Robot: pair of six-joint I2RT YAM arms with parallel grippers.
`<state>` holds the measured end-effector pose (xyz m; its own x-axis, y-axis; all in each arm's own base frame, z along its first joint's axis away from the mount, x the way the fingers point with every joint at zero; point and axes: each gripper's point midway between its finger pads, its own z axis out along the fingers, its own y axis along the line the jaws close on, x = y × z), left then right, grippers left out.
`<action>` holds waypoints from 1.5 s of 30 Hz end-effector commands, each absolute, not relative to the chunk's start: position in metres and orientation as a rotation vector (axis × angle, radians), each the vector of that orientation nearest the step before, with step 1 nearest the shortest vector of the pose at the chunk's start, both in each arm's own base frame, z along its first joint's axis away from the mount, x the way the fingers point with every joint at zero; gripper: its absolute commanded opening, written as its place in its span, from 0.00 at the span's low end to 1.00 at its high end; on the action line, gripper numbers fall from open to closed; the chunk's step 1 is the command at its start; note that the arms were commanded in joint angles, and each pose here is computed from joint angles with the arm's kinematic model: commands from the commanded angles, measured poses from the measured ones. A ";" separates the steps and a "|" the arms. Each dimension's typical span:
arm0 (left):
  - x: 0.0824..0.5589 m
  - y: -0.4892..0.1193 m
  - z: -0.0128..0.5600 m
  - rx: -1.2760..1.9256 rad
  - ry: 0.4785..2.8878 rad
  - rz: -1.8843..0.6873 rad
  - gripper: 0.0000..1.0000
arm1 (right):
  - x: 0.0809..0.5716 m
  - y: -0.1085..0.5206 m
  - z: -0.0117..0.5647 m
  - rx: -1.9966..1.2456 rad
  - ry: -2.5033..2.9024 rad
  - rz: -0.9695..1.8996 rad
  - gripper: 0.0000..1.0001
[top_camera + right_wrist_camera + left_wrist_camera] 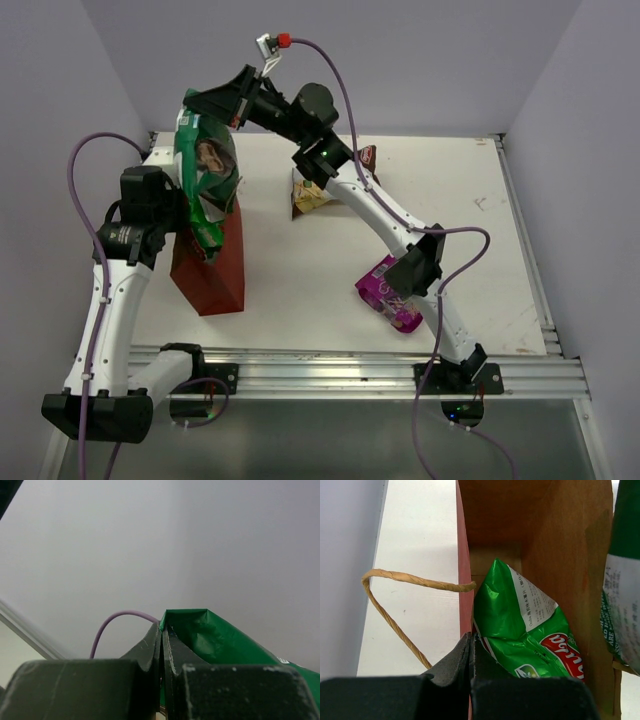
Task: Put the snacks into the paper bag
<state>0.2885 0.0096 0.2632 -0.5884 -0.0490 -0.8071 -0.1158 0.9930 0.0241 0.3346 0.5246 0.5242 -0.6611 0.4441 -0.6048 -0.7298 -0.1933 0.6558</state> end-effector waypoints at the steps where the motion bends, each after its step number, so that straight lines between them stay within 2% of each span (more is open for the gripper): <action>1: 0.293 0.004 0.273 -0.093 2.166 0.061 0.00 | 0.307 0.479 0.612 -0.314 0.991 1.959 0.00; 12: 0.294 0.001 0.271 -0.092 2.173 0.045 0.00 | 0.312 0.480 0.608 -0.261 0.982 2.028 0.00; 20: 0.292 0.002 0.269 -0.094 2.171 0.052 0.00 | 0.311 0.528 0.512 -0.369 1.266 2.118 0.00; 23: 0.290 0.003 0.271 -0.097 2.163 0.056 0.00 | 0.313 0.540 0.464 -0.414 1.416 2.031 0.00; 27: 0.291 0.002 0.272 -0.088 2.154 0.049 0.00 | 0.327 0.550 0.383 -0.515 1.671 1.755 0.00; 32: 0.290 0.004 0.274 -0.092 2.149 0.064 0.00 | 0.341 0.534 0.339 -0.577 1.837 1.421 0.00; 33: 0.290 0.005 0.274 -0.093 2.149 0.066 0.00 | 0.348 0.522 0.327 -0.596 1.884 1.283 0.00; 34: 0.290 0.005 0.273 -0.095 2.149 0.069 0.00 | 0.352 0.516 0.338 -0.600 1.867 1.216 0.00; 37: 0.289 0.006 0.273 -0.095 2.148 0.071 0.00 | 0.357 0.496 0.357 -0.631 1.841 1.072 0.15; 38: 0.289 0.005 0.272 -0.093 2.150 0.070 0.00 | 0.356 0.492 0.370 -0.629 1.815 1.061 0.28; 40: 0.289 0.005 0.270 -0.093 2.156 0.068 0.00 | 0.352 0.481 0.410 -0.615 1.732 1.048 0.39; 41: 0.290 0.005 0.269 -0.092 2.158 0.067 0.00 | 0.351 0.476 0.424 -0.603 1.703 1.046 0.51; 44: 0.290 0.005 0.268 -0.092 2.161 0.067 0.00 | 0.344 0.458 0.466 -0.575 1.622 1.028 0.66; 45: 0.290 0.005 0.269 -0.094 2.159 0.070 0.00 | 0.343 0.452 0.472 -0.577 1.612 1.001 0.67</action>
